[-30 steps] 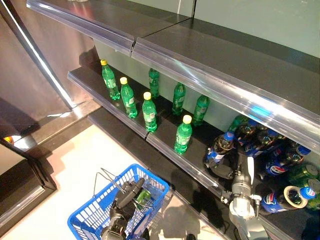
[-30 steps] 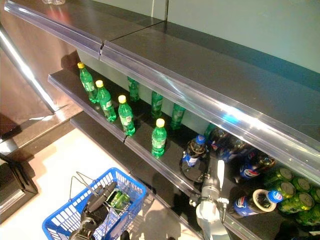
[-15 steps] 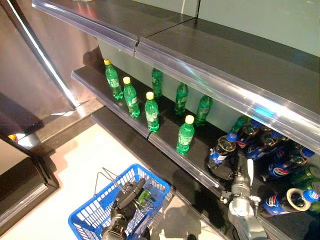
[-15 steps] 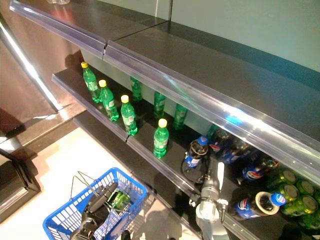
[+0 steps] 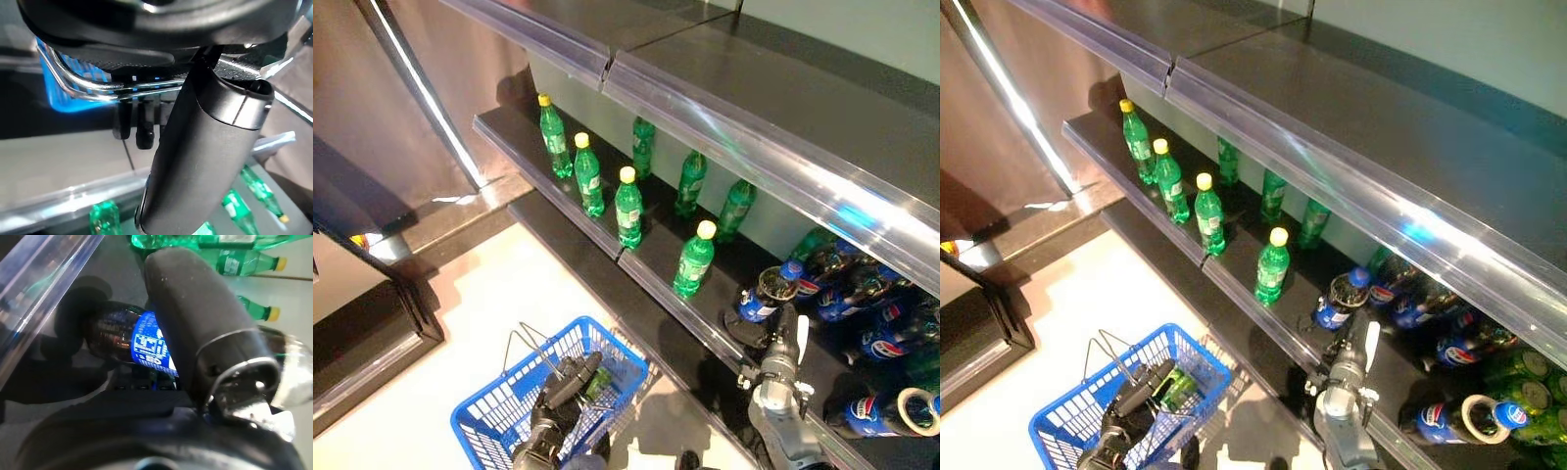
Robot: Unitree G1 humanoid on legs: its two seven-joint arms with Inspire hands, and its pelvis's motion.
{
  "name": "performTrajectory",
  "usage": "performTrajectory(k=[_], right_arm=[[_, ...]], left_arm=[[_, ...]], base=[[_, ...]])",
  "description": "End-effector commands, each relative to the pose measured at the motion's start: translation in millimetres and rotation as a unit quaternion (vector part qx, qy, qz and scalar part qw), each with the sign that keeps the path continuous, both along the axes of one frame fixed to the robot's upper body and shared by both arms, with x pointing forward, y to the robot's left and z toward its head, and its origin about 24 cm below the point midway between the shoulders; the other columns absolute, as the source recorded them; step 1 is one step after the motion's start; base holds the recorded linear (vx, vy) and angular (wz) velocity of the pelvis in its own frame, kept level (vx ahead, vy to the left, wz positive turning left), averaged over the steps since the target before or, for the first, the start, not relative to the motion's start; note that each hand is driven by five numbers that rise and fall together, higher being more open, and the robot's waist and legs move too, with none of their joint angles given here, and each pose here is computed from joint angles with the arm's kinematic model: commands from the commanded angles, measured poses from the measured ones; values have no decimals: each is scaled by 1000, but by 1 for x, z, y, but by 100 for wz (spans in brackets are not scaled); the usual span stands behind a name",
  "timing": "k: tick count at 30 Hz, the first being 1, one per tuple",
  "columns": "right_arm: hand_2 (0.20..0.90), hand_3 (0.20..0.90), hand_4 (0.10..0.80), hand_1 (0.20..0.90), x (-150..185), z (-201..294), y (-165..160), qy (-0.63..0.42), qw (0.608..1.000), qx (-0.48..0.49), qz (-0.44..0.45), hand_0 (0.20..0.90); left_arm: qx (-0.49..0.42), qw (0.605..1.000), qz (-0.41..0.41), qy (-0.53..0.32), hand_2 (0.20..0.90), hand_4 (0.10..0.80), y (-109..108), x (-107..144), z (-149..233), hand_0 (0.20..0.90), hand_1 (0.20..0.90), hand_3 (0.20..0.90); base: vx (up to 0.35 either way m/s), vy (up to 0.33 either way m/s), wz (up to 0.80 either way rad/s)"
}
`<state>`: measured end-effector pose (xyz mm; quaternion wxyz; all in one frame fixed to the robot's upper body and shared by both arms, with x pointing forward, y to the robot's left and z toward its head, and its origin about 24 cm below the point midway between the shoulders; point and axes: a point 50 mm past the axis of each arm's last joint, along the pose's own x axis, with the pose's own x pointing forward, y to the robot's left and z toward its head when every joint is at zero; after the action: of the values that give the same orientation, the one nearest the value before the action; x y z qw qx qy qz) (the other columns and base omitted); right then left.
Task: Pick up the drink and place into the basket.
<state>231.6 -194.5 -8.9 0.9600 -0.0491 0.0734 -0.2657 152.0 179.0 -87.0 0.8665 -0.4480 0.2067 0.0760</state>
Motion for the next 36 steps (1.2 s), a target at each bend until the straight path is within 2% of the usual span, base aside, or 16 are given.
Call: performTrajectory(k=[1, 4, 12, 14, 15, 16, 17, 30, 36], right_arm=[[900, 900, 800, 900, 33, 58, -3, -163, 986, 11, -30, 900], [900, 900, 800, 900, 43, 68, -6, -184, 982, 17, -45, 900], [900, 900, 800, 900, 48, 75, -16, -198, 977, 26, -74, 900], [787, 768, 668, 787, 47, 77, -18, -202, 975, 27, -83, 787], [669, 631, 531, 669, 48, 78, -20, -203, 975, 28, -87, 669], [542, 483, 383, 542, 48, 78, -21, -206, 974, 28, -92, 542], [300, 200, 100, 300, 47, 79, -22, -207, 974, 27, -94, 300], [300, 200, 100, 300, 33, 67, -21, -191, 975, 21, -111, 300], [300, 200, 100, 300, 26, 68, -20, -194, 975, 12, -106, 300]], left_arm=[[14, 959, -74, -273, 300, 100, -14, 71, 86, 300, 300, 200], [16, 955, -75, -288, 300, 100, -17, 80, 93, 300, 300, 200], [16, 953, -78, -293, 300, 100, -18, 82, 95, 300, 300, 200], [17, 953, -81, -292, 300, 100, -17, 79, 94, 300, 300, 200], [17, 954, -82, -289, 300, 100, -17, 78, 92, 300, 300, 200], [17, 954, -83, -287, 300, 100, -17, 77, 92, 300, 300, 200], [17, 955, -84, -285, 300, 100, -17, 76, 91, 300, 300, 200], [17, 961, -87, -261, 300, 100, -15, 57, 76, 300, 300, 200], [20, 958, -72, -277, 300, 100, -11, 57, 82, 300, 300, 200]], base=[[-132, -26, 2], [-137, -24, 0], [-21, -6, 0], [20, -6, 0], [58, -16, 1], [66, -20, 2], [68, -27, 4], [65, 2, 2], [0, 0, 0]])
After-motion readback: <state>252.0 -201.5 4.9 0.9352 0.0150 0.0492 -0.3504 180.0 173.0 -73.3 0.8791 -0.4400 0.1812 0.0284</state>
